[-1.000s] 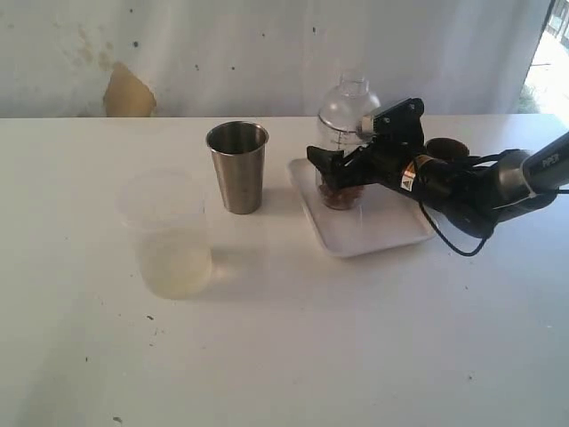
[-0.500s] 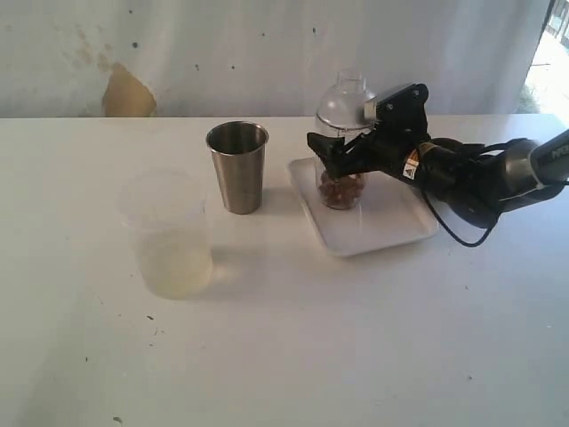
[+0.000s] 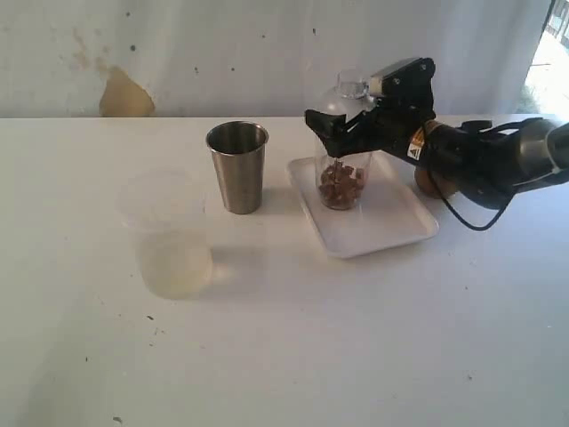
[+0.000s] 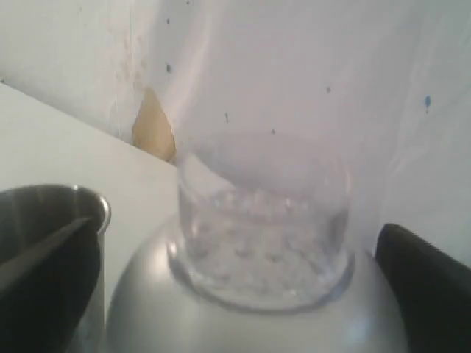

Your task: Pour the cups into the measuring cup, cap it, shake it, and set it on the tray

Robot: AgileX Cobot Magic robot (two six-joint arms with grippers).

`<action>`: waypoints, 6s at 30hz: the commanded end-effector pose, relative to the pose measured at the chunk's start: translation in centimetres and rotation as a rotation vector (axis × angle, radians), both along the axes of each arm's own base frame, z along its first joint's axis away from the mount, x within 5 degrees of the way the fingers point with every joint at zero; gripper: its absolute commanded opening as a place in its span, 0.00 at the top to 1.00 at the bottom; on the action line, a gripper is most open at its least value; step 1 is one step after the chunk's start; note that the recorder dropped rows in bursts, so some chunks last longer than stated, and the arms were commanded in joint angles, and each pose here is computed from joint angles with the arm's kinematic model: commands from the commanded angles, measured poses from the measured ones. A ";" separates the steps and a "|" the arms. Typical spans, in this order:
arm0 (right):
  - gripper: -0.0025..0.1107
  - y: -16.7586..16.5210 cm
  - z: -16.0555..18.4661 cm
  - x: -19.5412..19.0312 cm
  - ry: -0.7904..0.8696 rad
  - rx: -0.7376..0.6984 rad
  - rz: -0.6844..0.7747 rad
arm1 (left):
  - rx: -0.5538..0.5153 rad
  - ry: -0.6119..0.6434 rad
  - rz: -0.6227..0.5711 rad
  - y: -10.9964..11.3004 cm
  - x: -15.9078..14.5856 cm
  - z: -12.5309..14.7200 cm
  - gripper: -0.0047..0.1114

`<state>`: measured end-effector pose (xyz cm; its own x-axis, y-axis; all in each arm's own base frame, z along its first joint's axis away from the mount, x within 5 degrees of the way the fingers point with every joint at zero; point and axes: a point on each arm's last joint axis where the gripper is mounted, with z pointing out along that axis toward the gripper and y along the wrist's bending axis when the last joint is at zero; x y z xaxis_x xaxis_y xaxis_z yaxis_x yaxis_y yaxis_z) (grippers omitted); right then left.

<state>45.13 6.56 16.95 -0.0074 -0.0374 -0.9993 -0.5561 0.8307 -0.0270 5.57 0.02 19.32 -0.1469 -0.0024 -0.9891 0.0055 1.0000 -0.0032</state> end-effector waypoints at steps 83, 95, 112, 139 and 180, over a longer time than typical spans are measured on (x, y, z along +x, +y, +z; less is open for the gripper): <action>0.98 -5.9 26.9 -44.6 -0.566 0.330 -0.419 | -0.002 -0.002 -0.001 0.0 0.0 -0.1 0.96; 0.98 -6.4 26.7 -44.4 -0.548 0.339 -0.465 | -0.002 -0.002 -0.001 0.0 0.0 -0.1 0.96; 0.98 -6.1 23.7 -43.7 -0.563 0.315 -0.451 | -0.002 -0.002 -0.001 0.0 0.0 -0.1 0.96; 0.98 -6.5 4.1 -39.5 -0.139 -0.167 -0.576 | -0.002 -0.002 -0.001 0.0 0.0 -0.1 0.96; 0.98 -6.9 1.3 -39.8 0.198 -0.140 -0.610 | -0.002 -0.002 -0.001 0.0 0.0 -0.1 0.96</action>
<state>5.37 -0.29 18.41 -0.2497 -0.0985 -0.9633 -0.0007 0.9948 -0.1016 5.57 0.02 19.32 -0.1469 -0.0024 -0.9891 0.0055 1.0000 -0.0032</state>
